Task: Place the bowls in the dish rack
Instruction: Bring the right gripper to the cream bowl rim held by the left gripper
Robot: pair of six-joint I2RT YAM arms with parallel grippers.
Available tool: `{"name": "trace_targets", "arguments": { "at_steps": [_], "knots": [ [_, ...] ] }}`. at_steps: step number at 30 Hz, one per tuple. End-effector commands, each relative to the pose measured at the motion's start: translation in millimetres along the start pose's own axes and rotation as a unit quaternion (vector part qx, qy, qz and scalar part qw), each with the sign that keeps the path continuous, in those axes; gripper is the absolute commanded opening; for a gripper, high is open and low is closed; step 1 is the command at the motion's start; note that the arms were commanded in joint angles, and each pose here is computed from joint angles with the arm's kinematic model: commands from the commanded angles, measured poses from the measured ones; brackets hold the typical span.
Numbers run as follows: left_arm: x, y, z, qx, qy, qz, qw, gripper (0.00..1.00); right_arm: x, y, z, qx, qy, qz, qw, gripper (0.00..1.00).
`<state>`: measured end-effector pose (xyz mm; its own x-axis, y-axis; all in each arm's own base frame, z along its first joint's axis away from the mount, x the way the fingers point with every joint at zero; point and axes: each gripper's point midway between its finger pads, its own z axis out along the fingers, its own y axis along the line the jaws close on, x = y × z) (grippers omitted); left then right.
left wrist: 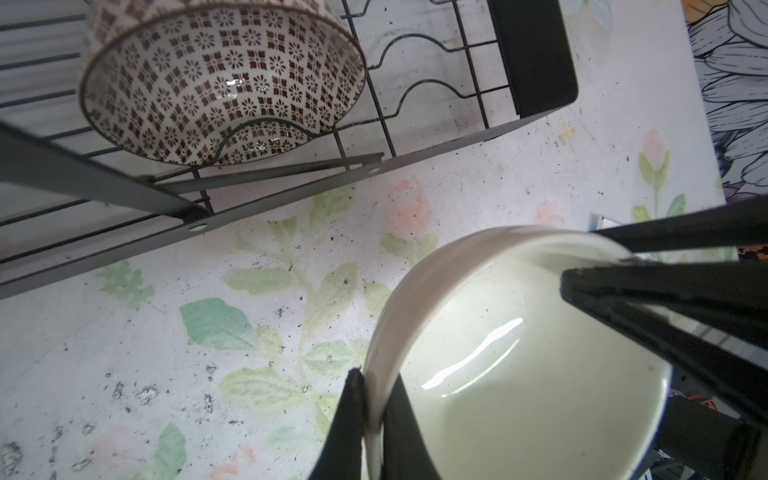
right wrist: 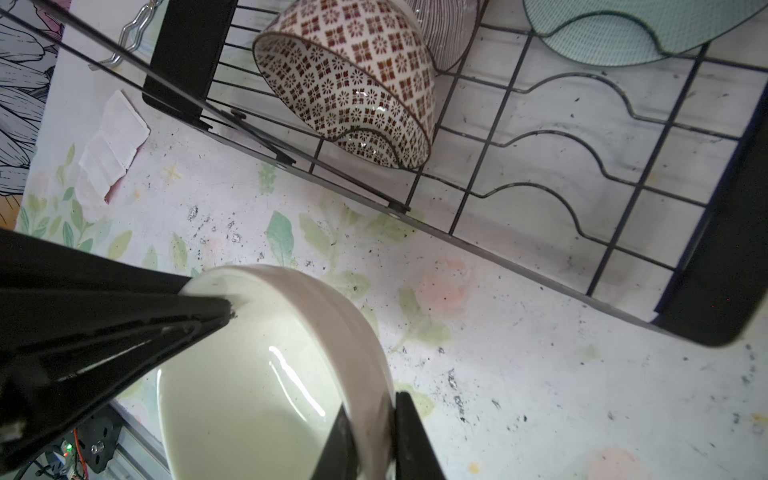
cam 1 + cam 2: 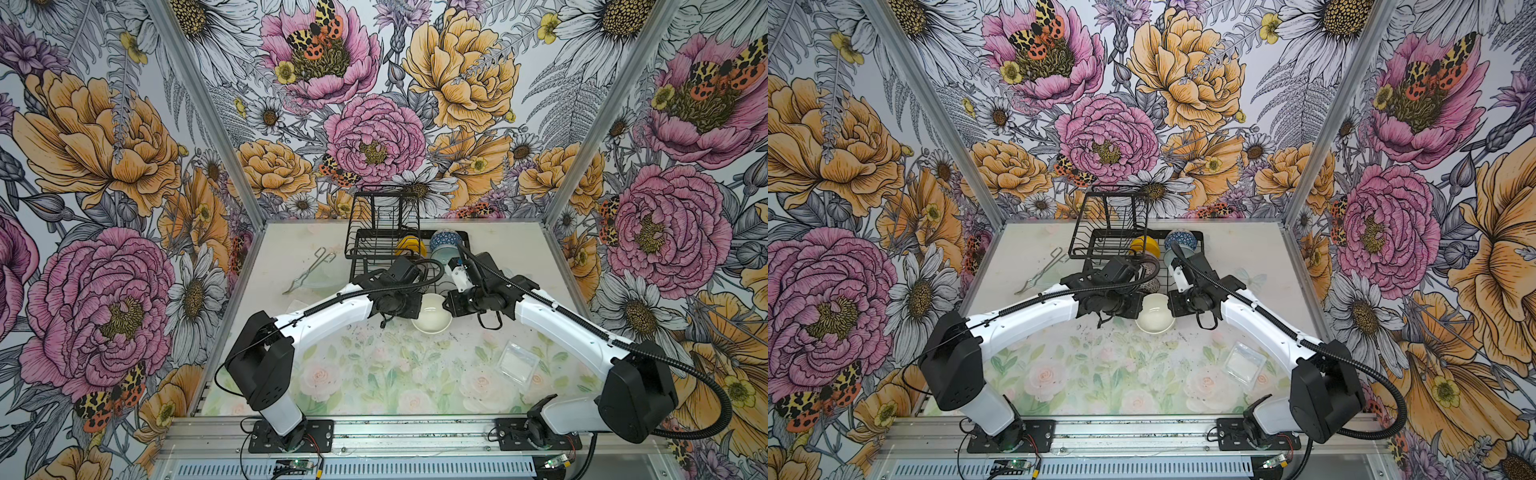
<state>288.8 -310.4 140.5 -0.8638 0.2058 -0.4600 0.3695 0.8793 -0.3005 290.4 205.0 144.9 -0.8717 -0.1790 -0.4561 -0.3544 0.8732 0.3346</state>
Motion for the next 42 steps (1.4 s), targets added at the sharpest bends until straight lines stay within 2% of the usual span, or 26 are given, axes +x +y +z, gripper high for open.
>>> {"name": "trace_targets", "arguments": {
  "at_steps": [1,3,5,8,15,24,34,42],
  "knots": [
    [-30,-12,-21,0.025,-0.053,0.009,0.998,0.00,-8,10,-4,-0.019,-0.009,-0.009,1.000,0.00],
    [-30,-12,-23,0.027,-0.054,0.010,0.998,0.01,-7,8,-2,-0.017,-0.006,-0.009,1.000,0.00],
    [-31,-13,-25,0.028,-0.057,0.010,0.998,0.07,-6,8,-1,-0.016,-0.005,-0.009,1.000,0.00],
    [-32,-14,-27,0.029,-0.060,0.012,0.998,0.23,-7,7,-1,-0.014,-0.006,-0.010,1.000,0.00],
    [-34,-15,-31,0.031,-0.064,0.014,0.997,0.42,-6,5,-1,-0.009,-0.006,-0.011,1.000,0.00],
    [-35,-16,-36,0.034,-0.070,0.015,0.997,0.61,-4,1,1,0.001,-0.004,-0.012,1.000,0.00],
    [-37,-17,-52,0.038,-0.085,0.020,0.995,0.99,1,-6,3,0.018,-0.002,-0.015,1.000,0.00],
    [-36,0,-74,0.006,-0.099,0.019,0.995,0.99,1,-13,-1,0.031,-0.008,-0.018,0.999,0.00]
  ]
}}
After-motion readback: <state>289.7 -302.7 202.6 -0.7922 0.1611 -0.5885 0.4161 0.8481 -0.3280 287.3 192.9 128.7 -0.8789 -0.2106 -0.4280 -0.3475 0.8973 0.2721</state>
